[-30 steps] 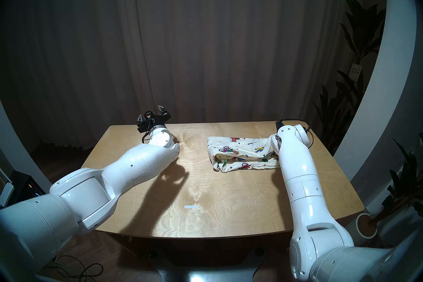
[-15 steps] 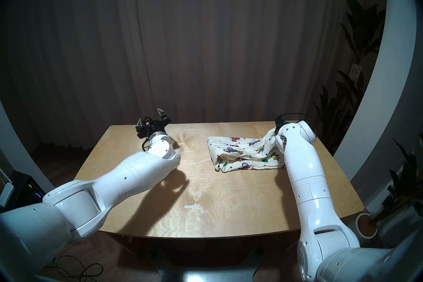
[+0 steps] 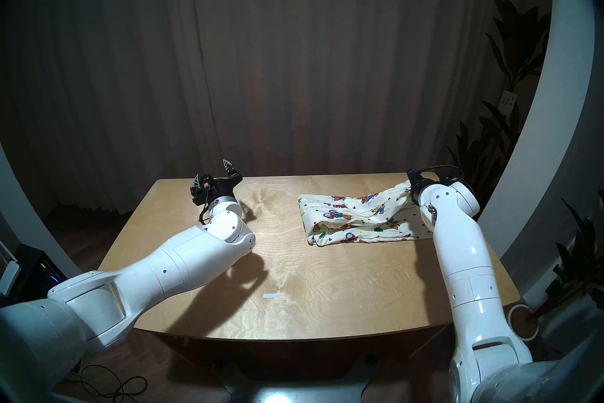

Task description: Fold the pants in half lengthwise, then in half again, and set them down flat

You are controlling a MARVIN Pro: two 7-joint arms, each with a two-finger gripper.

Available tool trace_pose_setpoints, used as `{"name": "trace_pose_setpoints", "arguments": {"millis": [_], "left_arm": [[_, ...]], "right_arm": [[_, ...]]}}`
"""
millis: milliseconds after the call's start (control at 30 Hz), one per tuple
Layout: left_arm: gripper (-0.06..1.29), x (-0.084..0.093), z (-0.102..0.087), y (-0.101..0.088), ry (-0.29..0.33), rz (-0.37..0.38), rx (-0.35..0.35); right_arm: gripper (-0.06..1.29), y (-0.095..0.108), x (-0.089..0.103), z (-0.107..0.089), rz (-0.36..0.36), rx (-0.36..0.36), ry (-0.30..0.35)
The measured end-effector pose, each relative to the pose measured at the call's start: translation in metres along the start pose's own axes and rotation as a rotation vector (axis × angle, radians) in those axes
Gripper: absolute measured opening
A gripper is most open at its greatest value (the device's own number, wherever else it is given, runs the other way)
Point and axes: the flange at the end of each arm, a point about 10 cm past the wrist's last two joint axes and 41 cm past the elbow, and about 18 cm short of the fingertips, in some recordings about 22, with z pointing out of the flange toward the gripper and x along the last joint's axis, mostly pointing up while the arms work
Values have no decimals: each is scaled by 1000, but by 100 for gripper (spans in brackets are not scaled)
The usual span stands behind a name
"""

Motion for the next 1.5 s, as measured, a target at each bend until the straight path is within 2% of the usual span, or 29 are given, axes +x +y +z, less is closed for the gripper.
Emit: {"name": "trace_pose_setpoints", "arguments": {"millis": [367,467,567,767,867,1133,1500], "left_arm": [[124,14,-22,-5,-29,18,0],[124,18,-28,-8,-42,32,9],[124,21,-33,-11,-54,45,14],[124,28,-46,-13,-98,84,16],[124,31,-53,-13,-128,95,14],[124,36,-60,-13,-195,123,19],[124,36,-58,-17,-216,141,16]], "right_arm": [[-3,6,25,-8,-110,128,-41],[-3,13,30,-9,-141,151,-59],[-3,24,32,-9,-163,154,-78],[-3,72,25,-5,-174,122,-134],[-3,87,20,-7,-177,126,-160],[-3,105,10,-21,-232,171,-215],[-3,128,16,-33,-267,126,-166]]}}
